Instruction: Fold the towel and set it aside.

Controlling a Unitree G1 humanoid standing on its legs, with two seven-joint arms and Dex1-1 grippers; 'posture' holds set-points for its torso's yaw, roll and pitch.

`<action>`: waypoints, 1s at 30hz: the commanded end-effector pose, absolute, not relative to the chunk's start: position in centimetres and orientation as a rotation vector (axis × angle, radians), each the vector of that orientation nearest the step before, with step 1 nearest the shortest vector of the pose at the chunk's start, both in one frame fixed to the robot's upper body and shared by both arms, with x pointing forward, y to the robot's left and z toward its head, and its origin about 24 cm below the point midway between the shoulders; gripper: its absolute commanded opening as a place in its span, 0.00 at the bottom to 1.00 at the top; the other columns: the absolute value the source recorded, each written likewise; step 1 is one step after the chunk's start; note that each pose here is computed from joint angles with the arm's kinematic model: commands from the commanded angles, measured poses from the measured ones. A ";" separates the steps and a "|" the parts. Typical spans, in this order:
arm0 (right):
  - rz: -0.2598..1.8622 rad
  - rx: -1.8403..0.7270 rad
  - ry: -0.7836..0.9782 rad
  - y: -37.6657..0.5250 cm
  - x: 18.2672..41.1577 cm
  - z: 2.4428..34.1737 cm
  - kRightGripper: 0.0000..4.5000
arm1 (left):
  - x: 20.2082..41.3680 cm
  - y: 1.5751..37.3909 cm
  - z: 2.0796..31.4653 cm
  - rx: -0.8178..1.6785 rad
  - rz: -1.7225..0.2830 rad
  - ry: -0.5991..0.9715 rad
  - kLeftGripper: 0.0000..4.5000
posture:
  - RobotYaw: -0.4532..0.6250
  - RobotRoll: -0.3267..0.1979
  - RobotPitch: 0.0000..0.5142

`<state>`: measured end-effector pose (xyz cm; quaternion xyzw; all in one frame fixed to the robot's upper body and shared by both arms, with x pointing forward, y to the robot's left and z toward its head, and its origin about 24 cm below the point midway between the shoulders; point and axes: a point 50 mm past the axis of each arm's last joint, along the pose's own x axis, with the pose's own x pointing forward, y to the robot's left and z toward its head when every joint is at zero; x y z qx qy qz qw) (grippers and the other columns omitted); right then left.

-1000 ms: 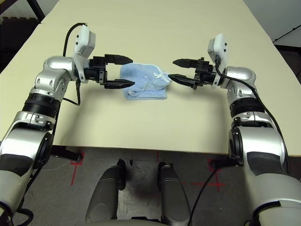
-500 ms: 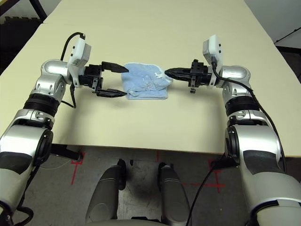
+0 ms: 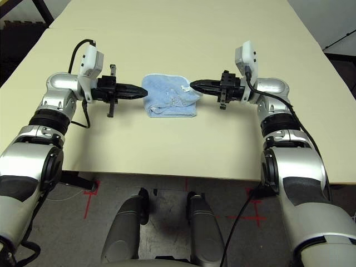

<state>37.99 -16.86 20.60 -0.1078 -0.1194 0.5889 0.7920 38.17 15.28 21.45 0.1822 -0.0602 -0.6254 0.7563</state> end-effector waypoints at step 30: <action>1.160 -0.255 0.103 -18.4 36.8 11.8 0.00 | 37.6 16.7 15.4 0.528 -1.355 0.178 0.00 | 0.44 0.62 0.53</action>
